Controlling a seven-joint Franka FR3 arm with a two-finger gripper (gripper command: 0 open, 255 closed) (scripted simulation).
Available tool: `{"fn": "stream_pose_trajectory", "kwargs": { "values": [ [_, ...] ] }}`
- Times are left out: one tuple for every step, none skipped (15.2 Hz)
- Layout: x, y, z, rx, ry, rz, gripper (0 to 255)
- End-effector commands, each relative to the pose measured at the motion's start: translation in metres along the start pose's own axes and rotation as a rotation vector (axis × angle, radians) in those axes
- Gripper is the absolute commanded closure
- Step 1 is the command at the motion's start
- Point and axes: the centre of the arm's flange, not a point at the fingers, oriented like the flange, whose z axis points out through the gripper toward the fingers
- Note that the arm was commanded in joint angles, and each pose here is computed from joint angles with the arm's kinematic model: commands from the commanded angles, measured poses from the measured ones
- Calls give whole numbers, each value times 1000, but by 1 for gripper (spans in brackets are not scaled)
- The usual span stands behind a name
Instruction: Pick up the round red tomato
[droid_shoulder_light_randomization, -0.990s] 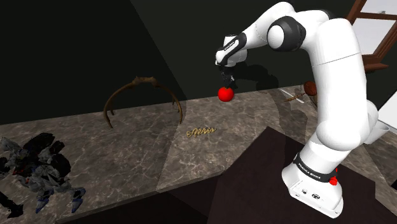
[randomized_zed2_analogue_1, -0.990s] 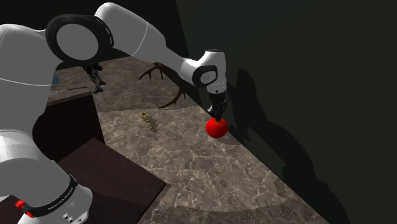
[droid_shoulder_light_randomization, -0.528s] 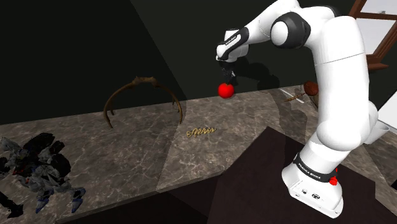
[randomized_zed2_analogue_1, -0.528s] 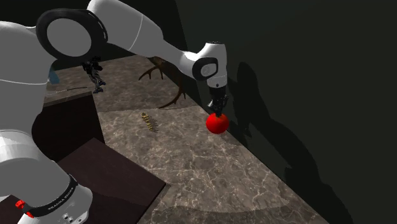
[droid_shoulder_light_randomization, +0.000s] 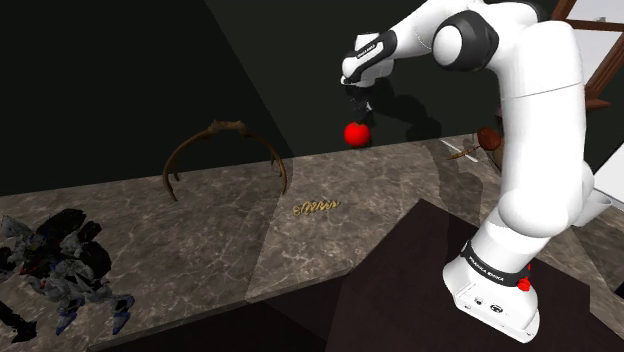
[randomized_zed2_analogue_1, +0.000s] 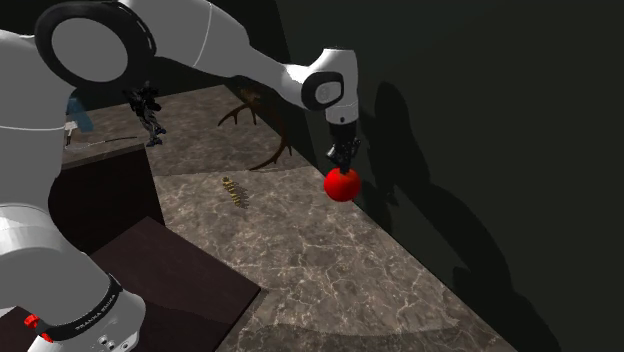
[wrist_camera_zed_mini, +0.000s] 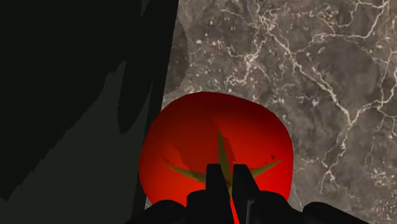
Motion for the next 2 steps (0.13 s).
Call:
{"fn": "stream_pose_trajectory", "kwargs": {
  "values": [
    [-2,1,-7,0,0,0,255],
    [-2,1,-7,0,0,0,255]
  ]
}}
